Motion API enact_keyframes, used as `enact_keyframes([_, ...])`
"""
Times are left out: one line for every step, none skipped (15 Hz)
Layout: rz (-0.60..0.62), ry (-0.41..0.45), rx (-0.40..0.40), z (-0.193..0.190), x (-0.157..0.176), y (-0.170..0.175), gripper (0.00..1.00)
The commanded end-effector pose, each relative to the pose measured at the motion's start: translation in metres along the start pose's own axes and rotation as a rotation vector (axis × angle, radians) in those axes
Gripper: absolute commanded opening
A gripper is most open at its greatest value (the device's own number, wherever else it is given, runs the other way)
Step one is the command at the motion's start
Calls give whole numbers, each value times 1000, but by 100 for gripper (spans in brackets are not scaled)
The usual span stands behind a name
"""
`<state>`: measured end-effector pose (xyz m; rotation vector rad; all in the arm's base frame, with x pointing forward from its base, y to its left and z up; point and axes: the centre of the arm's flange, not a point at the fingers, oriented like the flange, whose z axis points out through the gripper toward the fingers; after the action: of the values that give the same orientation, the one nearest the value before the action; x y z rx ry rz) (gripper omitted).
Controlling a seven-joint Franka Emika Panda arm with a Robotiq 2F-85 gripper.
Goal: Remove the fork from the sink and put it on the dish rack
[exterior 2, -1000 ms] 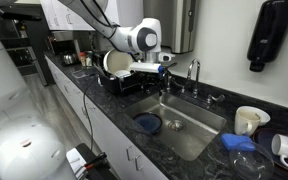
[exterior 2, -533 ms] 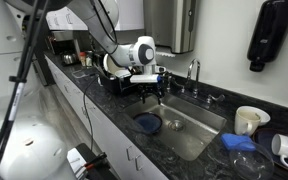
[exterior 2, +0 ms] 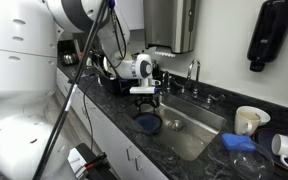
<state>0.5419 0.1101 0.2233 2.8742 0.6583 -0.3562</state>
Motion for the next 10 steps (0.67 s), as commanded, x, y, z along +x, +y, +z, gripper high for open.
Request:
enact_keyframes([-18,-40,-16,25,53,-8,100])
enact_keyframes([-21,-50,-18,32,62,-9,100])
enact_keyframes([-20,-58,-13,37,69,-10,100])
enact_keyframes([-16,-64,-11,42,75,-9,100])
enact_keyframes([-12,-72,-2,45,79,-7,100])
enact_keyframes([-8,-77,10,48,83,-3,100])
enact_keyframes([1,-79,15,51,86,1,100])
enact_keyframes([6,-84,20,54,88,4,100])
enact_keyframes([10,-92,21,57,90,6,100])
enact_keyframes([14,-98,21,59,91,8,100])
